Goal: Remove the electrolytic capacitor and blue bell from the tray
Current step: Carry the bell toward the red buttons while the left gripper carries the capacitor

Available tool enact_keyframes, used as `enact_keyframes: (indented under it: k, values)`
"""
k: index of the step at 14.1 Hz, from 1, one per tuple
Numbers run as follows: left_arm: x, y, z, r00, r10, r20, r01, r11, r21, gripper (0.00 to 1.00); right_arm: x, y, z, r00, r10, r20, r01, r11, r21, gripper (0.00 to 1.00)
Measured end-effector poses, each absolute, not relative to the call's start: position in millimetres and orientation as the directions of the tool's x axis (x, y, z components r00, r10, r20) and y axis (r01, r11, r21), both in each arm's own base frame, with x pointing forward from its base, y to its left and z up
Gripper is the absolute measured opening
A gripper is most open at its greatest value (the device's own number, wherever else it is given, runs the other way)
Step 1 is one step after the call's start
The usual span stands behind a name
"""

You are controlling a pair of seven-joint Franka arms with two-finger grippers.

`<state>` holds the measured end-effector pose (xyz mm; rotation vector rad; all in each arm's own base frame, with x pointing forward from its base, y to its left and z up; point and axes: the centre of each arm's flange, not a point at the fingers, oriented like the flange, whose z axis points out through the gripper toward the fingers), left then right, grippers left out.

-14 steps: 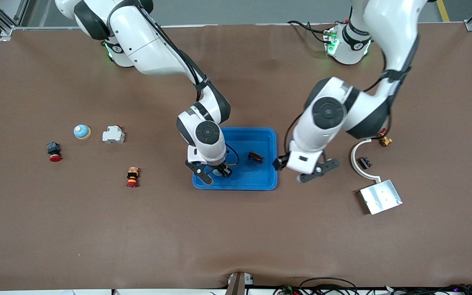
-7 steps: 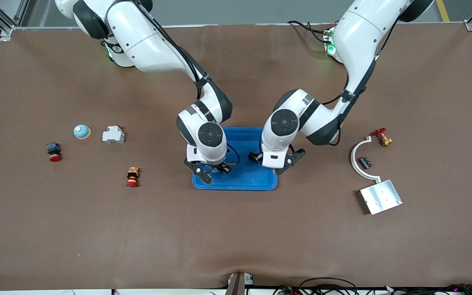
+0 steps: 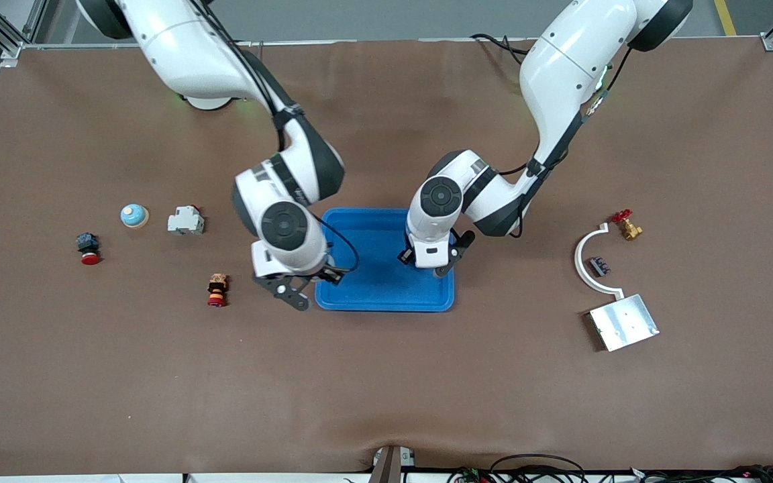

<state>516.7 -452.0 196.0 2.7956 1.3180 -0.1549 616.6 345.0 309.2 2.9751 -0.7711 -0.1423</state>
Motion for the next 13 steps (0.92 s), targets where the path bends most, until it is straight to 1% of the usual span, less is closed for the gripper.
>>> enact_keyframes:
  k: [2, 3, 4, 6, 8, 10, 13]
  values:
    - [509, -449, 181, 0.617, 0.781, -0.094, 0.785, -0.62, 0.001, 0.56, 614, 295, 318, 0.912, -0.4, -0.091, -0.394, -0.916, 0.075, 0.67]
    - [507, -449, 175, 0.607, 0.789, -0.094, 0.793, -0.609, 0.006, 0.47, 610, 269, 319, 0.931, -0.352, -0.095, -0.347, -0.936, 0.064, 0.67]
    - [508, -449, 177, 0.602, 0.793, -0.094, 0.797, -0.603, 0.014, 0.34, 605, 243, 318, 0.948, -0.303, -0.098, -0.299, -0.953, 0.053, 0.67]
    - [510, -448, 179, 0.595, 0.798, -0.093, 0.802, -0.597, 0.018, 0.33, 594, 190, 311, 0.973, -0.207, -0.104, -0.205, -0.978, 0.034, 0.67]
    - [520, -445, 191, 0.589, 0.804, -0.084, 0.808, -0.587, 0.044, 0.33, 583, 142, 304, 0.986, -0.118, -0.116, -0.116, -0.993, 0.021, 0.67]
    - [539, -436, 229, 0.578, 0.814, -0.061, 0.816, -0.573, 0.078, 0.33, 573, 95, 296, 0.993, -0.038, -0.114, -0.038, -0.999, 0.003, 0.67]
    - [562, -398, 300, 0.621, 0.783, 0.027, 0.781, -0.622, 0.052, 0.33, 558, 35, 280, 0.993, 0.052, -0.102, 0.05, -0.999, -0.018, 0.67]
